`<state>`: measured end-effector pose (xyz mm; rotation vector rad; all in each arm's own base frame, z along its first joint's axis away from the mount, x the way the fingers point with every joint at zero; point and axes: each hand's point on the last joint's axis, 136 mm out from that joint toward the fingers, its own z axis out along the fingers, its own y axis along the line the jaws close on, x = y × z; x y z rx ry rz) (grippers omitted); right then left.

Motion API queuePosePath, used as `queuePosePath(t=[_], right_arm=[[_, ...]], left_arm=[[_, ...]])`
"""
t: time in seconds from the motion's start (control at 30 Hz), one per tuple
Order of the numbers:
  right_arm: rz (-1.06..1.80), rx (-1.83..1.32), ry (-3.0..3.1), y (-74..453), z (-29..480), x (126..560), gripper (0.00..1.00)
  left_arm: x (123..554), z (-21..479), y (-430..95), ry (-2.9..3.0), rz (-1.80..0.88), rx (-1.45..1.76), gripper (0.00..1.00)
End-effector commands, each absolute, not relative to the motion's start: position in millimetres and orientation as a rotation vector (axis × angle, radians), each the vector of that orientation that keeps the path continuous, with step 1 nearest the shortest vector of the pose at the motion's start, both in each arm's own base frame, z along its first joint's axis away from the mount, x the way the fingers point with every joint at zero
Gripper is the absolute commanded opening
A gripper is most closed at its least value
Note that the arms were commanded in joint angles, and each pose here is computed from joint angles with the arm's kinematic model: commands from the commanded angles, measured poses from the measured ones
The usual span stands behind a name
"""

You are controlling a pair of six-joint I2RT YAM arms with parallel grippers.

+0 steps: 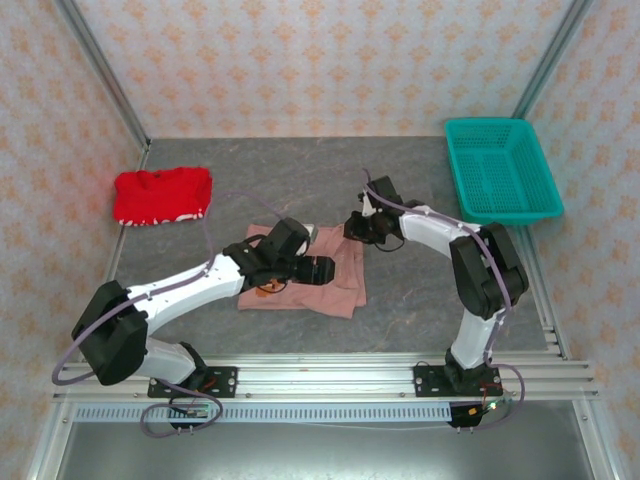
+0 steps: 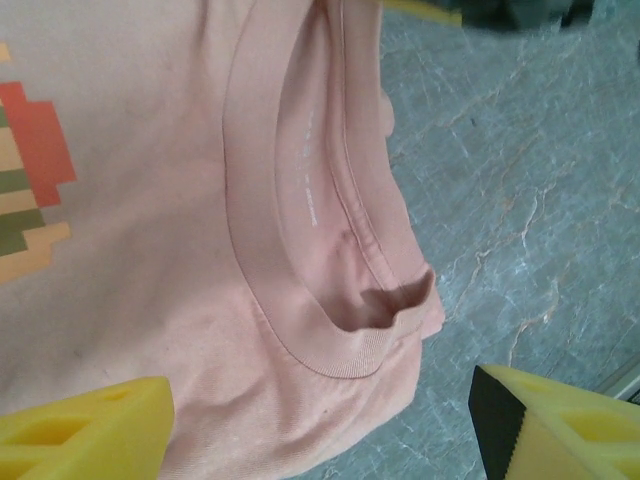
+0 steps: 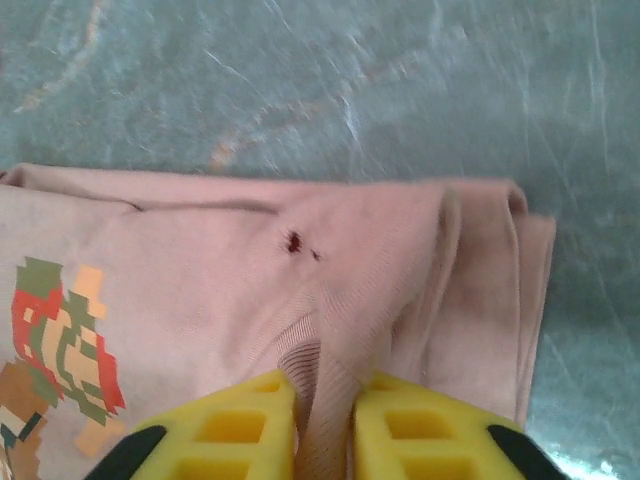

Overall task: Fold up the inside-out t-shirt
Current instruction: Smooth out the T-shirt at the center of the table.

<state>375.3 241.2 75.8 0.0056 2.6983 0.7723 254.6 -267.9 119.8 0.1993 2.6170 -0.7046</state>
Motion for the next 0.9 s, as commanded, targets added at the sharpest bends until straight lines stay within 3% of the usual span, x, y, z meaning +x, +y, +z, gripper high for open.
queuePosePath(t=[0.0, 0.3, 0.5, 0.63, 0.87], right_arm=[[0.684, -0.043, 2.681, 237, 92, 387, 0.09], [0.621, -0.017, 2.788, 226, 78, 401, 0.07], [0.566, 0.024, 2.826, 209, 70, 406, 0.33], [0.513, 0.012, 2.799, 188, 94, 380, 0.48], [0.779, 0.067, 2.827, 203, 82, 290, 0.51]], left_arm=[[242, 118, -282, 2.614, -0.710, 0.309, 0.79], [241, 109, -322, 2.603, -0.734, 0.455, 0.79], [245, 113, -325, 2.598, -0.711, 0.478, 0.79], [250, 127, -303, 2.564, -0.632, 0.468, 0.79], [284, 128, -219, 2.585, -0.557, 0.080, 0.80]])
